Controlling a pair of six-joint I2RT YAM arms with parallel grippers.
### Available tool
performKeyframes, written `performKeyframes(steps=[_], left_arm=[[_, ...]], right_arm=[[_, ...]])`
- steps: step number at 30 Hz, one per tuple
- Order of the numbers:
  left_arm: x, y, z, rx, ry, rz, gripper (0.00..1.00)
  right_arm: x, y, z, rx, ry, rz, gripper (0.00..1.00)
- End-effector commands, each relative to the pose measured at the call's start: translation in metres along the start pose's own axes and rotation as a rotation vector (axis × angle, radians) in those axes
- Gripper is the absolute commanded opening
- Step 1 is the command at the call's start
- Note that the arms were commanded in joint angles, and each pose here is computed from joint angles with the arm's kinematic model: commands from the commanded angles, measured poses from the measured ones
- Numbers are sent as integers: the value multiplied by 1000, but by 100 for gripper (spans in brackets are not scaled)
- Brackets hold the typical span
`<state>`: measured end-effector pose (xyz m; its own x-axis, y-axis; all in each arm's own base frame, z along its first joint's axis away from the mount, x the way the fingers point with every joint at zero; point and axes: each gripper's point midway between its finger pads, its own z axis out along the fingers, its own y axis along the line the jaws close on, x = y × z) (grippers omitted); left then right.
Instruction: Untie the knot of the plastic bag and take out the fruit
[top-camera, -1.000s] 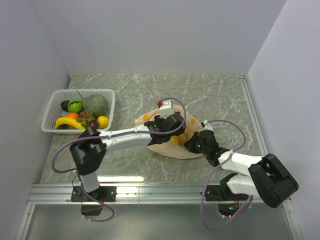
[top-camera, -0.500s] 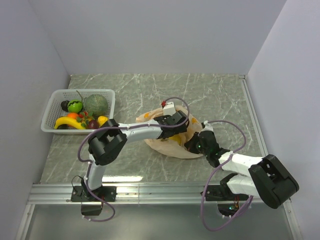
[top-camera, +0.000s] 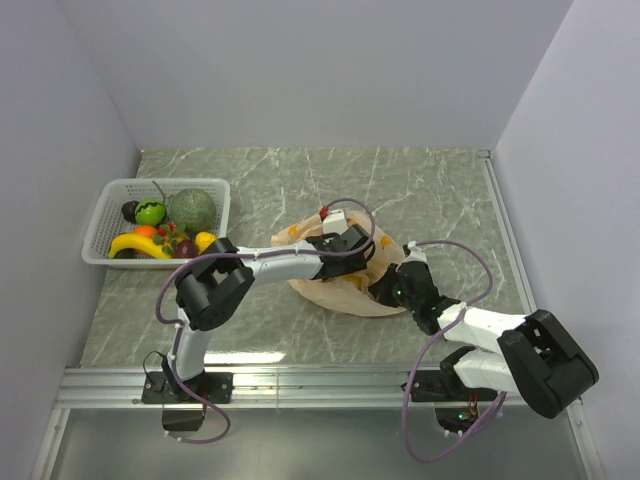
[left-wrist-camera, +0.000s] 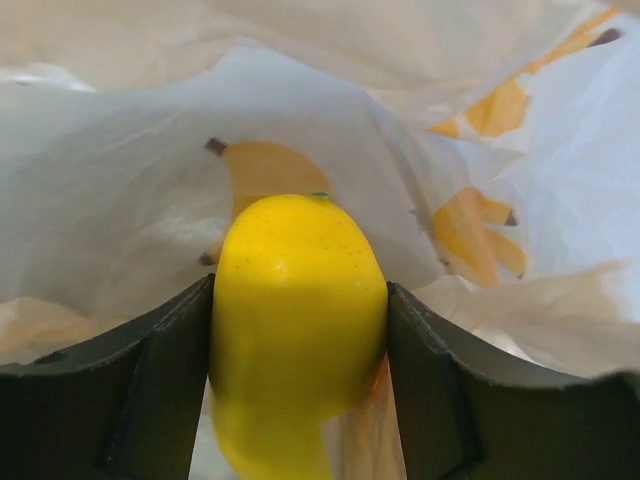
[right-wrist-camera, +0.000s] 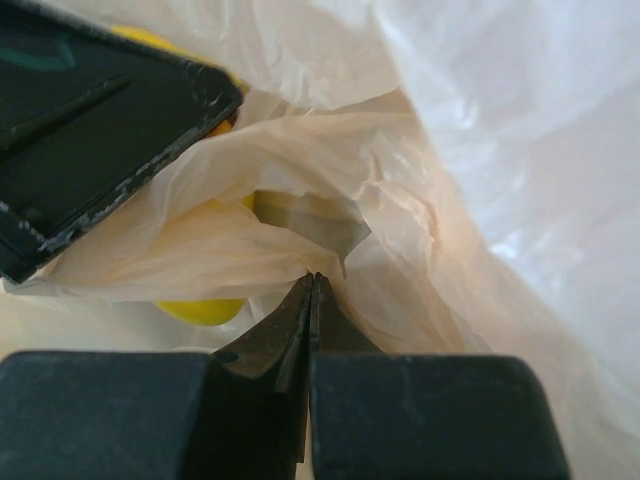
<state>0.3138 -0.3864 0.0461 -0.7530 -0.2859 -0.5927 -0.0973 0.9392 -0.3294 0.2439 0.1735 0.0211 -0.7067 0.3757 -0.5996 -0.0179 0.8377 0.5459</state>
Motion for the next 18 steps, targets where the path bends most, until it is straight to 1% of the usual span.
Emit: performKeyframes(steps=[1,4,7,9,11,12,13,14,15,16,17,18], left_arm=[[-27,3,-26,17,-70,-7,35],[-51,8,-46,36,-144,-20,30],[-76,19,-63,41,-213,-42,30],[-90,23,-73,64,-234,-61,30],[-103,27,-79,91,-235,-38,31],[-111,24,-88,128,-236,-20,31],[-108,17,-93,192,-187,59,32],[-108,12,-99,230,-168,106,33],[-111,3,-111,284,-150,153,33],[-100,-1,-119,342,-90,262,33],[-94,-8,-130,407,-57,321,34],[-96,-14,-147,481,-52,387,35]], right_arm=[[-9,2,-2,-5,-50,-12,0],[-9,-2,-3,14,-56,-8,0],[-9,-6,-3,38,-58,-3,0],[-10,-8,-3,50,-58,1,0],[-11,-9,-3,64,-61,4,0],[-11,-11,-4,75,-61,5,0],[-12,-11,-4,79,-65,8,0],[-14,-11,-5,82,-69,9,0],[-14,-11,-5,85,-71,8,0],[-18,-10,-6,88,-76,9,0],[-21,-9,-7,94,-88,8,0],[-23,-8,-8,96,-92,7,0]])
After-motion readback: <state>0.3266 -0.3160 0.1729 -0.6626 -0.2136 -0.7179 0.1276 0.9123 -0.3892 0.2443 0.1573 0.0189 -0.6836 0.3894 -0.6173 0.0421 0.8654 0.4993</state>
